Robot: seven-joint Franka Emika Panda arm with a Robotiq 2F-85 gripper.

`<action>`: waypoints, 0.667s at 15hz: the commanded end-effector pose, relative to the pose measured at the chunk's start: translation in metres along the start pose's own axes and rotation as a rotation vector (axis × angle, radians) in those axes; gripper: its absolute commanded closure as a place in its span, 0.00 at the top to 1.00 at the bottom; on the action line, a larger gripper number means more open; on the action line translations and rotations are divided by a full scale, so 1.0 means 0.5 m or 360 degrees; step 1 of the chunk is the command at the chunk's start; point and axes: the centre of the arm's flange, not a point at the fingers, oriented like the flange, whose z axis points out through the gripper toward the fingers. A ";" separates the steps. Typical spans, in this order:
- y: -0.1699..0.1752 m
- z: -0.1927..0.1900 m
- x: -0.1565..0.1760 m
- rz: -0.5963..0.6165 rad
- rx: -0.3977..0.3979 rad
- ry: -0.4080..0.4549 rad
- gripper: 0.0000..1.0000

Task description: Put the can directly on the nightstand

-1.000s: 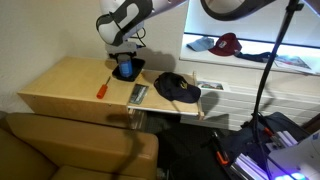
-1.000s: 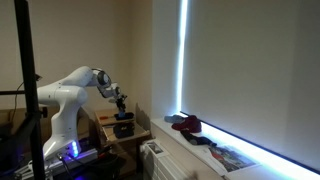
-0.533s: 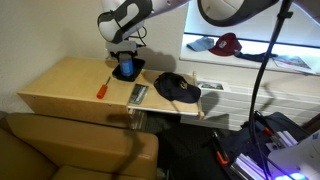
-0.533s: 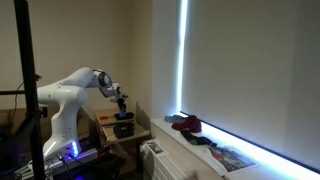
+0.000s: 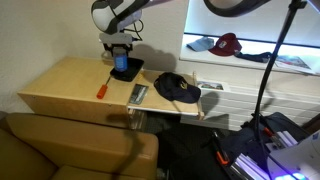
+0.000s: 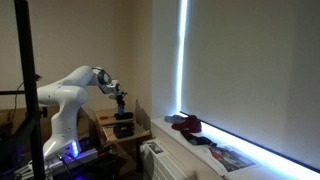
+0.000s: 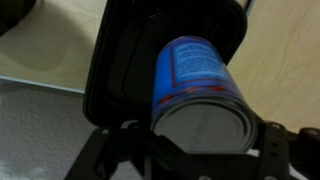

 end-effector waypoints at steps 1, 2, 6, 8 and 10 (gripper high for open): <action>-0.015 -0.106 -0.036 -0.0136 0.0008 0.0037 0.58; -0.026 -0.120 -0.042 -0.0168 0.0004 0.0053 0.58; -0.056 -0.150 -0.077 -0.0257 0.0025 -0.0011 0.58; -0.058 -0.153 -0.098 -0.0294 0.0019 -0.0103 0.58; -0.057 -0.156 -0.116 -0.0329 -0.0006 -0.0195 0.58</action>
